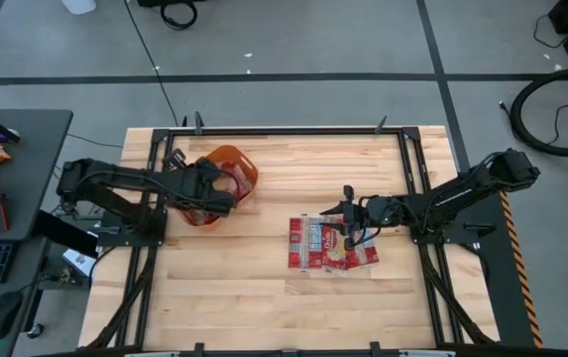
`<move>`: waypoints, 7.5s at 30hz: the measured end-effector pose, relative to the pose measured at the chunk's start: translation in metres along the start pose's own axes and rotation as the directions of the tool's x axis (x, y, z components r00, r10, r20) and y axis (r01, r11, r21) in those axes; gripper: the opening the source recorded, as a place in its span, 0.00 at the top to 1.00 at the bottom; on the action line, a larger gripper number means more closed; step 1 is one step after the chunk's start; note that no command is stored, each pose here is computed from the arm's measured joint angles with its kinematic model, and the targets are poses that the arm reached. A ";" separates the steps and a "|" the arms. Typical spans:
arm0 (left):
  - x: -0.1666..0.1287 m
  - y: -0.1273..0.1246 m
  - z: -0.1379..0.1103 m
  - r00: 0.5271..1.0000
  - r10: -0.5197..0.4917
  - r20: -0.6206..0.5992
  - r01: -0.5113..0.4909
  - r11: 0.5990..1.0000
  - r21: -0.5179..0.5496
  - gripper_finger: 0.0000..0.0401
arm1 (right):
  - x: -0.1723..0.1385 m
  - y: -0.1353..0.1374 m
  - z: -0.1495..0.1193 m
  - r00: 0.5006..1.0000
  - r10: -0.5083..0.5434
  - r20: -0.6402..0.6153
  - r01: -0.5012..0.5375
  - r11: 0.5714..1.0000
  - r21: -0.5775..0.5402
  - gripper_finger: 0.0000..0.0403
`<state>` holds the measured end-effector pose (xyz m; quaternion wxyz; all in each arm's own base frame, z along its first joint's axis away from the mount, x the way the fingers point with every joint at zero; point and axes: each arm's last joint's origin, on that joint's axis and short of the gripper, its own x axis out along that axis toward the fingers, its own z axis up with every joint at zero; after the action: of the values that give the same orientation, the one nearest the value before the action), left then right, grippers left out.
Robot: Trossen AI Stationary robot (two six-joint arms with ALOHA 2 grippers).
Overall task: Sort popcorn bags into baskets
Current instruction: Put the red popcorn bag into the orange bin
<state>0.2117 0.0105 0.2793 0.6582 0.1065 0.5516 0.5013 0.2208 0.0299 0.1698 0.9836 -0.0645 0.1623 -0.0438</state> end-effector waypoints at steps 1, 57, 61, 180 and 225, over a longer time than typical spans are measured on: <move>0.001 0.000 0.000 1.000 0.001 -0.001 -0.001 1.000 -0.004 0.99 | 0.000 0.000 0.000 1.000 0.000 -0.001 0.000 1.000 0.000 0.67; -0.021 -0.252 0.039 0.653 -0.756 0.040 0.657 0.592 0.467 0.61 | -0.002 0.000 -0.001 0.995 -0.094 -0.020 0.092 0.993 -0.069 0.67; -0.037 -0.228 0.047 0.718 -0.696 -0.007 0.609 0.623 0.491 0.62 | -0.002 0.000 -0.001 0.995 -0.093 -0.021 0.092 0.993 -0.068 0.67; -0.040 -0.120 0.004 0.705 -0.581 0.407 0.437 0.808 0.395 0.55 | 0.002 0.098 -0.008 0.554 -0.313 -0.771 -0.556 0.550 -0.623 0.41; -0.085 -0.120 -0.010 0.681 -0.507 0.528 0.341 0.858 0.384 0.48 | 0.045 0.054 0.130 0.847 -0.186 -0.498 -0.072 0.888 -0.454 1.00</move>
<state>0.2774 -0.1168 0.2452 0.8796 0.2145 0.3766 0.1961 0.3094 0.0932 0.2704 0.8558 -0.2836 0.4297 -0.0507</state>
